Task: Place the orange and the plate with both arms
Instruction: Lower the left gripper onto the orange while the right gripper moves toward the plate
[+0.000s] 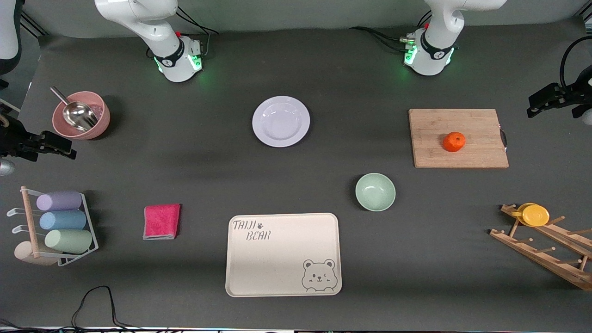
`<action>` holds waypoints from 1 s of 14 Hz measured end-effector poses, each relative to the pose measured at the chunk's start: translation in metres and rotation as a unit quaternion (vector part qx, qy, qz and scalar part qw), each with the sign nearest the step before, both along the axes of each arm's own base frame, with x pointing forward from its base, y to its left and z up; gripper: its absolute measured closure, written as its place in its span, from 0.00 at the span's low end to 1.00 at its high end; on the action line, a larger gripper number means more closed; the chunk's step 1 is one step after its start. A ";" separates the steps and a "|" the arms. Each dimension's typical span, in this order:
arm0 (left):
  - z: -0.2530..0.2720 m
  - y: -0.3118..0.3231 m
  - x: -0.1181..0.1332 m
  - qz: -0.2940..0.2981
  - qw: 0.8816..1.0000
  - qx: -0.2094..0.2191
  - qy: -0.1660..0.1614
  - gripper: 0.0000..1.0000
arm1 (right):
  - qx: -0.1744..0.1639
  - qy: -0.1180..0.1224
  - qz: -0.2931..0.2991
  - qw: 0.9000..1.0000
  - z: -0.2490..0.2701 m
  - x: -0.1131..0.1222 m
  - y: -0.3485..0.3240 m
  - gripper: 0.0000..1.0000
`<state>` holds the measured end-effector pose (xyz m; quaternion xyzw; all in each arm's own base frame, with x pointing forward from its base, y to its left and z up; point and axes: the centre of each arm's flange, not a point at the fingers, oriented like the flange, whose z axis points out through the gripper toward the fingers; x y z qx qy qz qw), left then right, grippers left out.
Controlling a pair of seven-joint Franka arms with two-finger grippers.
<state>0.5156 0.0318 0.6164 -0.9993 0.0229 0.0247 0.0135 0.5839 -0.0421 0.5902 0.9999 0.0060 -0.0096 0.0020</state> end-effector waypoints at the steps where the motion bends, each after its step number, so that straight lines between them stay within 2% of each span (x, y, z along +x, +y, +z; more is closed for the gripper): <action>1: -0.001 0.000 0.000 0.000 1.000 0.000 0.001 0.00 | 0.000 0.000 0.000 1.000 0.000 0.000 0.000 0.00; 4: -0.005 0.000 -0.001 0.000 1.000 0.000 0.007 0.00 | 0.000 0.001 0.000 1.000 0.000 0.000 0.000 0.00; 7: -0.028 0.001 -0.002 0.001 1.000 -0.001 0.027 0.00 | 0.000 0.003 -0.001 1.000 -0.001 -0.001 -0.001 0.00; 11: -0.103 0.001 -0.003 -0.001 0.999 -0.003 0.039 0.00 | 0.000 0.004 -0.001 1.000 -0.001 -0.001 -0.001 0.00; 14: -0.161 0.004 -0.012 0.001 0.999 -0.005 0.043 0.00 | 0.000 0.004 -0.001 1.000 -0.001 -0.001 -0.001 0.00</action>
